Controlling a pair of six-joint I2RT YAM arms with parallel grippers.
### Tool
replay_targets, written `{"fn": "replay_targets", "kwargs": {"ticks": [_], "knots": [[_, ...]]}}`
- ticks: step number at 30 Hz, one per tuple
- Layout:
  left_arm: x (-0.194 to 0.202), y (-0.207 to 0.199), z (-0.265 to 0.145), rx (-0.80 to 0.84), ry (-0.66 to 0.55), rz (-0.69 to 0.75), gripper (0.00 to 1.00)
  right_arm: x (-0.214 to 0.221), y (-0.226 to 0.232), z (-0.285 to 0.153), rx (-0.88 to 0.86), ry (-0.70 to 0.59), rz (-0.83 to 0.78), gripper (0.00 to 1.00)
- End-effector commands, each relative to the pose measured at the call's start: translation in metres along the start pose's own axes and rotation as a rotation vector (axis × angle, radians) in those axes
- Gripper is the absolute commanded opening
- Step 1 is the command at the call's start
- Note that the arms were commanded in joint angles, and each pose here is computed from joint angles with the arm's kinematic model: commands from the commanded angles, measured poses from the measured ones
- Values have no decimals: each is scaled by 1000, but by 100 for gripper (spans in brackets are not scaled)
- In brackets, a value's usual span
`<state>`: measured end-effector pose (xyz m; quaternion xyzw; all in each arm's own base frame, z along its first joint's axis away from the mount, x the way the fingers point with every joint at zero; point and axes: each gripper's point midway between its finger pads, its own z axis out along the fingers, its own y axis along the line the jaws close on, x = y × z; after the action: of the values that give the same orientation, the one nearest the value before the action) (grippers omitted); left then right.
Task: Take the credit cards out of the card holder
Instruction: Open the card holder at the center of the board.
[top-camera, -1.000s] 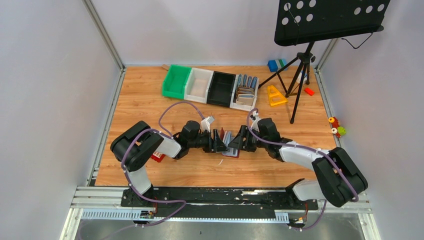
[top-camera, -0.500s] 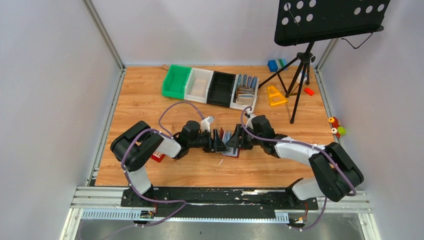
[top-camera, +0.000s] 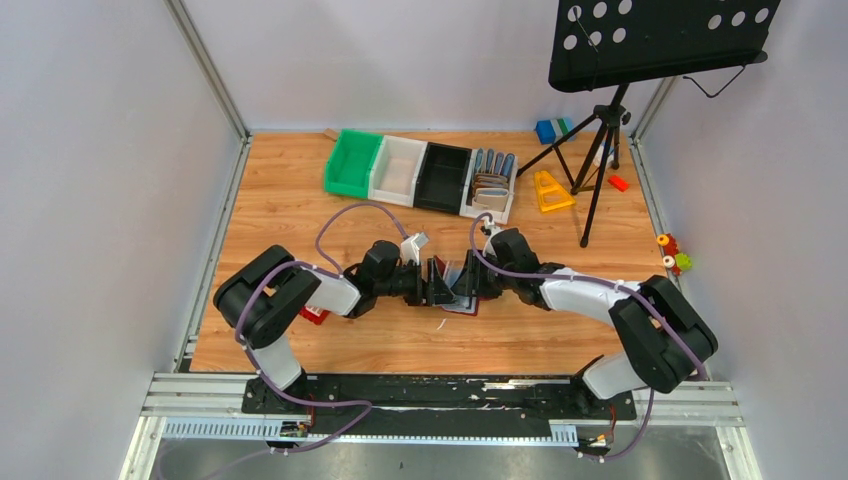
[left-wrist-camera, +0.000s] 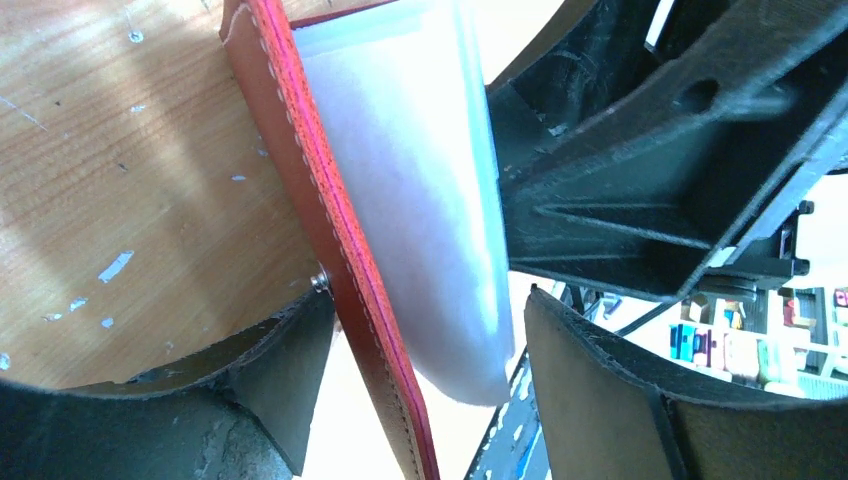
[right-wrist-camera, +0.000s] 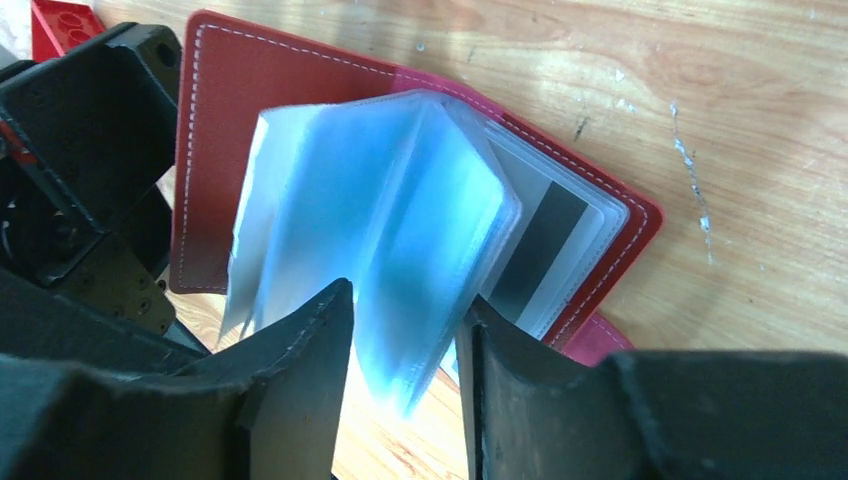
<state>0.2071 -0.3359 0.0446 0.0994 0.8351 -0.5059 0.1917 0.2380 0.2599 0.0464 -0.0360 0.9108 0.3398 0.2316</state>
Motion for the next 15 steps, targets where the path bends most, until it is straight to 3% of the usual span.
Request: {"fn": "replay_targets", "kwargs": {"ticks": [1,6,15], "knots": [[9,10,-6,-57,32,4,80,-6,5,3,-9,-9,-31,35],[7,10,-9,-67,27,20,83,-8,11,3,-31,-6,-35,33],[9,37,-6,-191,51,72,80,-11,20,-2,-56,-8,-35,34]]}}
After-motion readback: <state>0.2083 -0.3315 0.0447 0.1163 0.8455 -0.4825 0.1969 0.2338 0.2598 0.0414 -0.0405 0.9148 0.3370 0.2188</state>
